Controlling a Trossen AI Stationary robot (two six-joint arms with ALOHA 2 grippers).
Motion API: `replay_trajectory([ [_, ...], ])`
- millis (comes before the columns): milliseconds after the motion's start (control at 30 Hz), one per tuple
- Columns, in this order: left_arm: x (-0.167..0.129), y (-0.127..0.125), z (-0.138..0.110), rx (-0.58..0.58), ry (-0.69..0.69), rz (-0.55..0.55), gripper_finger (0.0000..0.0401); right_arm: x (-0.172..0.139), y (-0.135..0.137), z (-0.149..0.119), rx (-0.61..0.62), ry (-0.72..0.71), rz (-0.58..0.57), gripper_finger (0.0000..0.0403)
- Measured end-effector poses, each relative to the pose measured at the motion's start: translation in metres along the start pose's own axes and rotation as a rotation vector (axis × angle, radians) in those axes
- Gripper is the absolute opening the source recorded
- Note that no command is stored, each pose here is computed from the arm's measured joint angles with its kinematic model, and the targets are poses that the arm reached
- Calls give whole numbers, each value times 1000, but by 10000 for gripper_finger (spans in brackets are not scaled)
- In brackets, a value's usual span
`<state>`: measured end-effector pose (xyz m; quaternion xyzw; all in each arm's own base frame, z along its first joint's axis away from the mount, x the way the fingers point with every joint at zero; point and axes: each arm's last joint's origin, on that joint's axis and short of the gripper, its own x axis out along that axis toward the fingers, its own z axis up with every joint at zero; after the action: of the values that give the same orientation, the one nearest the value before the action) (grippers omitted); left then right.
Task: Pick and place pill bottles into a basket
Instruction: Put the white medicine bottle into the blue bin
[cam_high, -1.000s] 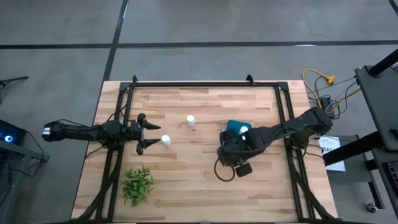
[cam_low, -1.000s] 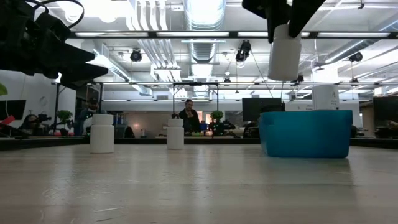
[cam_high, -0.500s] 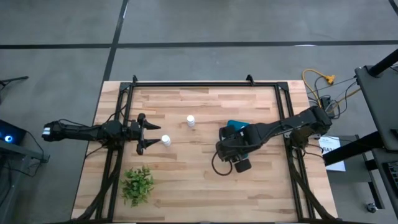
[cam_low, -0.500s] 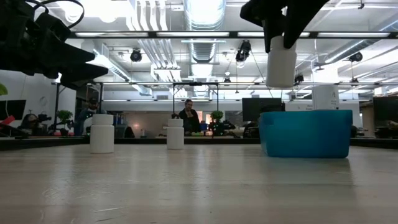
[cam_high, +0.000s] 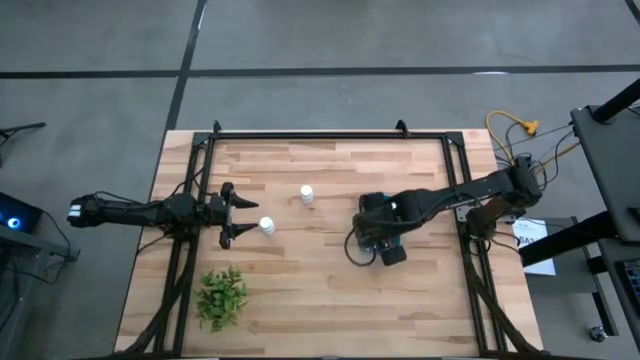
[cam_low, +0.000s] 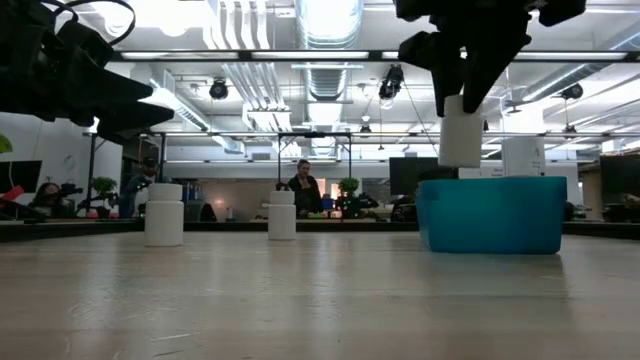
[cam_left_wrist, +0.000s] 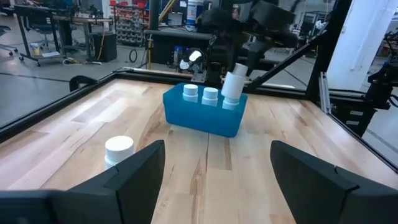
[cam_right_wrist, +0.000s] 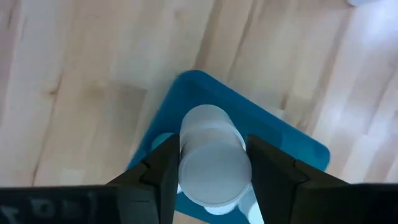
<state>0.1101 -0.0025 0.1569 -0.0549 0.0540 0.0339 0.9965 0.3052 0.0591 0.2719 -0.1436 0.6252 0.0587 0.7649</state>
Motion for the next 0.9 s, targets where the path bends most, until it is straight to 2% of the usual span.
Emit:
replay_trajectory([
  [167,0,0,0,0,1,-1,274,-8,-7,-15,47,-73,-13,147],
  [333,0,0,0,0,0,-1,274,-6,-7,-22,71,-73,-12,147],
  [900,0,0,0,0,-1,-1,274,35,-3,-2,32,-10,21,147],
])
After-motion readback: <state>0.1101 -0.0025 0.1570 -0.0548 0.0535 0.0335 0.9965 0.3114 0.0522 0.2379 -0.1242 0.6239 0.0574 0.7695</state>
